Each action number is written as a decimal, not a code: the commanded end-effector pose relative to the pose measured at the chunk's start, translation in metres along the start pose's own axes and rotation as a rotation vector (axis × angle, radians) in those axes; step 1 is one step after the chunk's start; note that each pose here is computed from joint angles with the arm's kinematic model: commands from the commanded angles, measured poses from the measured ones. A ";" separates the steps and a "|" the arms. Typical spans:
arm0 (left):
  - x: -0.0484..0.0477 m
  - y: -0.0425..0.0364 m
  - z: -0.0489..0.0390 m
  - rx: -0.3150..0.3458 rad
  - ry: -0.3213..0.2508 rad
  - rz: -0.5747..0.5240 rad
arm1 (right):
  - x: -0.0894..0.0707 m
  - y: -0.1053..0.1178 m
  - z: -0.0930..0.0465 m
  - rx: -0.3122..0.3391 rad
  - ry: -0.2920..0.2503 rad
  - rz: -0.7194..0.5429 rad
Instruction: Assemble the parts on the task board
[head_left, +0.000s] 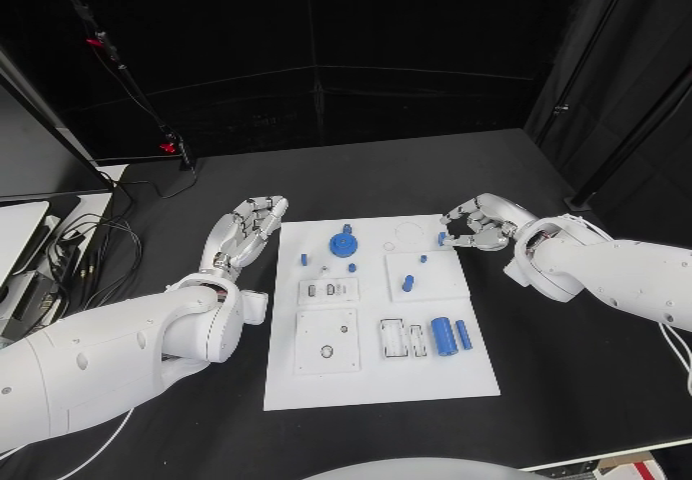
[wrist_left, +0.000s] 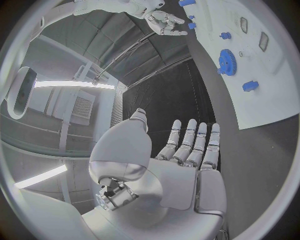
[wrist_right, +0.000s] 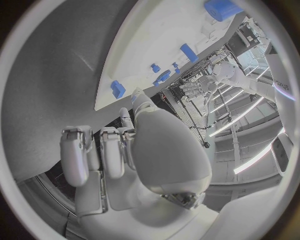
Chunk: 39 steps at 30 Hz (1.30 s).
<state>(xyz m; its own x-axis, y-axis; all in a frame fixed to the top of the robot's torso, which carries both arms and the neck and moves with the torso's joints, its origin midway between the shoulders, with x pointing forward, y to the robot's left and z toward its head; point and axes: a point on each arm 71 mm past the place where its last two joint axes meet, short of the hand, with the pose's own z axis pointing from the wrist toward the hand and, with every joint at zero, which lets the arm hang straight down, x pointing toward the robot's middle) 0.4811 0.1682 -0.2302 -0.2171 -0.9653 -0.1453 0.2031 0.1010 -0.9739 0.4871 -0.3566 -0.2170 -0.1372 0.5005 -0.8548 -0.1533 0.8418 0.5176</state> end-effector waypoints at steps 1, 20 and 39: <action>0.0008 -0.0173 -0.0017 0.235 0.009 -0.003 | 0.002 -0.001 0.002 0.022 0.017 -0.015; 0.0010 -0.0174 -0.0018 0.235 0.009 -0.003 | 0.011 -0.002 0.007 0.059 0.053 -0.024; 0.0015 -0.0172 -0.0014 0.234 0.010 -0.003 | 0.017 -0.001 0.010 0.076 0.066 -0.028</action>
<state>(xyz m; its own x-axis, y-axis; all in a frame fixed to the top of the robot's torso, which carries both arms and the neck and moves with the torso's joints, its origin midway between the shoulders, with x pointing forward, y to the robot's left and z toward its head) 0.4810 0.1680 -0.2304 -0.2176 -0.9652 -0.1452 0.2028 0.1008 -0.9740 0.4945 -0.3480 -0.2321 -0.1921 0.4695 -0.8618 -0.0862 0.8666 0.4914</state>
